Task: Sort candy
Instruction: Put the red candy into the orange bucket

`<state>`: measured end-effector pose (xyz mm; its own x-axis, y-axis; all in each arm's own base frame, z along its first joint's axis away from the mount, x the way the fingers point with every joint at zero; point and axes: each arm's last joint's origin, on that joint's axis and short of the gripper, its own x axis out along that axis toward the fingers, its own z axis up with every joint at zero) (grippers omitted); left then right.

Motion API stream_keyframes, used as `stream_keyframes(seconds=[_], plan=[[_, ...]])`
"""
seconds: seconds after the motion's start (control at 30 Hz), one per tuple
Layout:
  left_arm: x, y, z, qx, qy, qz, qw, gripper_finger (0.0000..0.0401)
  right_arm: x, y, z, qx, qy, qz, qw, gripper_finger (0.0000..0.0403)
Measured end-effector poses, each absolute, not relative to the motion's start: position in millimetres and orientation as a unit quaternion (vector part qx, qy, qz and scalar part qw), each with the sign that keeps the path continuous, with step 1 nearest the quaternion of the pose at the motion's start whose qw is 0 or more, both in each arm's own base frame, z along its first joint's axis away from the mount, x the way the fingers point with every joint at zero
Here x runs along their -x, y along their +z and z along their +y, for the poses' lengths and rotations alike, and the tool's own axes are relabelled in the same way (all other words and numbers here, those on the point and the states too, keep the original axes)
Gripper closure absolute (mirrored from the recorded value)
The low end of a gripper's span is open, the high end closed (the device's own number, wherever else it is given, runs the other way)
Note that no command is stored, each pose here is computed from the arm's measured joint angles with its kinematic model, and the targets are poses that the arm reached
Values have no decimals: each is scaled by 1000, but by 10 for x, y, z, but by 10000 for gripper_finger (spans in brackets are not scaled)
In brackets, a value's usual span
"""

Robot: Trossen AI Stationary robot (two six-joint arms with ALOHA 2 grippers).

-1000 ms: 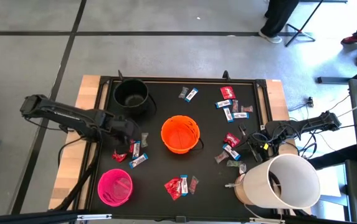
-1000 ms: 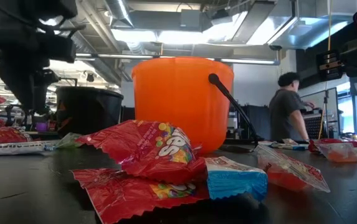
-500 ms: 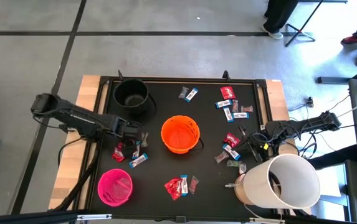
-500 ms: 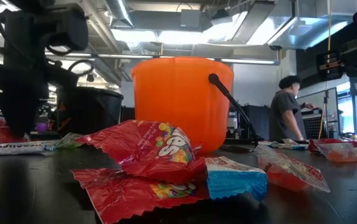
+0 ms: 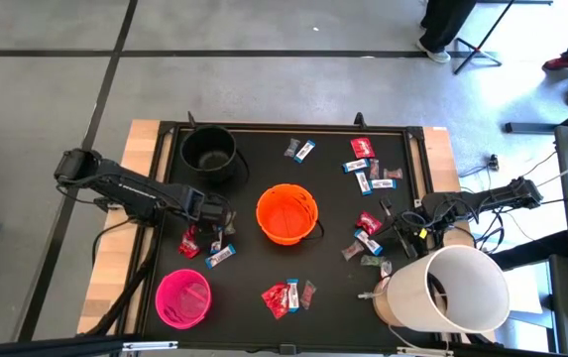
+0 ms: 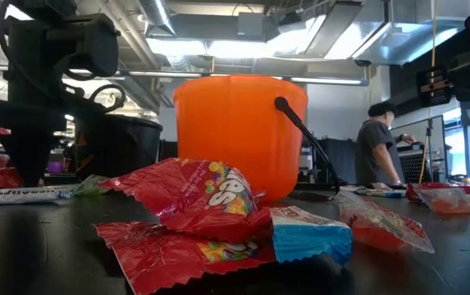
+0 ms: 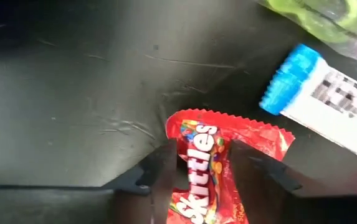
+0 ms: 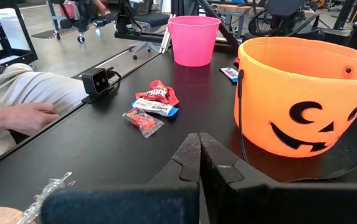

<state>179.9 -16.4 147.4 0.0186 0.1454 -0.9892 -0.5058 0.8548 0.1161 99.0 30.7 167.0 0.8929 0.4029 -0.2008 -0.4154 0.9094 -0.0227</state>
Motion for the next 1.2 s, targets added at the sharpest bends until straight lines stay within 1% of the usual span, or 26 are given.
stream_keyframes(seconds=[0.23, 0.47, 0.63, 0.8, 0.9, 1.07, 1.13, 1.2], plan=[[-1800, 1476, -155, 129, 245, 655, 703, 317, -991, 1668, 307, 32, 210, 96, 972, 402], [-1804, 1486, -154, 128, 247, 654, 704, 365, -990, 1670, 307, 32, 210, 96, 972, 402], [-1904, 1639, -162, 127, 248, 643, 713, 392, -991, 1670, 307, 32, 210, 96, 972, 402], [-2108, 2008, -180, 120, 225, 603, 756, 399, -991, 1668, 307, 32, 210, 96, 972, 402], [-2174, 2303, -179, 104, 223, 589, 769, 401, -990, 1669, 308, 32, 211, 96, 972, 402], [-2171, 2883, -135, 45, 271, 568, 776, 401, -991, 1669, 307, 33, 210, 97, 972, 402], [-2196, 3097, -119, 28, 291, 536, 792, 401, -990, 1667, 307, 32, 210, 97, 972, 402], [-2259, 3278, -108, 11, 301, 487, 820, 401, -990, 1668, 307, 33, 211, 97, 972, 402]])
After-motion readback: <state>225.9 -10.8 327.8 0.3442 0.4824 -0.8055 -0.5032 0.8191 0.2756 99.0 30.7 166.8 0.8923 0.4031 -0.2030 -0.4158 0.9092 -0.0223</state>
